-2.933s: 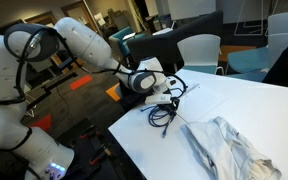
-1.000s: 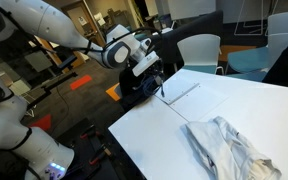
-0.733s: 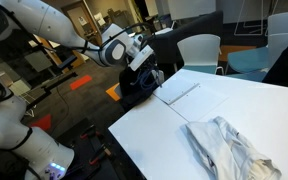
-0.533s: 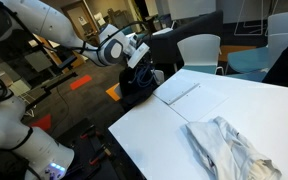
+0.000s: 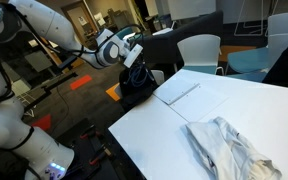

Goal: Put the bottle and cable in the bag

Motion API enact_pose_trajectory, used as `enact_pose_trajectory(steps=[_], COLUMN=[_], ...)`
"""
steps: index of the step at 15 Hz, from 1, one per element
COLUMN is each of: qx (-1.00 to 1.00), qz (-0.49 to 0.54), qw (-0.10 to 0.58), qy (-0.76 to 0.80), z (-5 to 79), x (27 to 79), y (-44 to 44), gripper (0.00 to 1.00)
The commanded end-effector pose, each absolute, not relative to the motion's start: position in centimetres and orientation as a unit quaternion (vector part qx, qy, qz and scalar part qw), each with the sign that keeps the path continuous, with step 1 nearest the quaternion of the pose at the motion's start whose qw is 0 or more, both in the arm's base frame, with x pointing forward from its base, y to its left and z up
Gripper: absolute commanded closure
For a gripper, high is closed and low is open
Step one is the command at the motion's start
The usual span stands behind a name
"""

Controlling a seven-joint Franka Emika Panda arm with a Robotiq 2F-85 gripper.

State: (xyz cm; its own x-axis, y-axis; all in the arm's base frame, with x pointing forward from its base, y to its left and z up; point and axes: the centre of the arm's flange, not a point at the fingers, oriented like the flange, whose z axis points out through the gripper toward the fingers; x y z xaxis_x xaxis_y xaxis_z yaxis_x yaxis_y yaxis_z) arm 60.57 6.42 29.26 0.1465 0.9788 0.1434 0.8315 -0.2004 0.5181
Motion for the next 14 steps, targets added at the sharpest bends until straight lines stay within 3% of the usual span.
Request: enact_pose_trajectory(steps=[1, 4, 5, 14], qx=[0.742, 0.747, 0.747, 0.640], qz=[0.224, 0.219, 0.219, 0.317], qw=[0.162, 0.168, 0.168, 0.219], qy=[0.610, 0.605, 0.605, 0.665], z=[29.1, 29.0, 29.1, 24.2], x=[60.6, 60.8, 60.8, 61.6], y=[6.0, 4.8, 4.8, 10.9], gripper=[0.86, 0.86, 0.96, 0.96])
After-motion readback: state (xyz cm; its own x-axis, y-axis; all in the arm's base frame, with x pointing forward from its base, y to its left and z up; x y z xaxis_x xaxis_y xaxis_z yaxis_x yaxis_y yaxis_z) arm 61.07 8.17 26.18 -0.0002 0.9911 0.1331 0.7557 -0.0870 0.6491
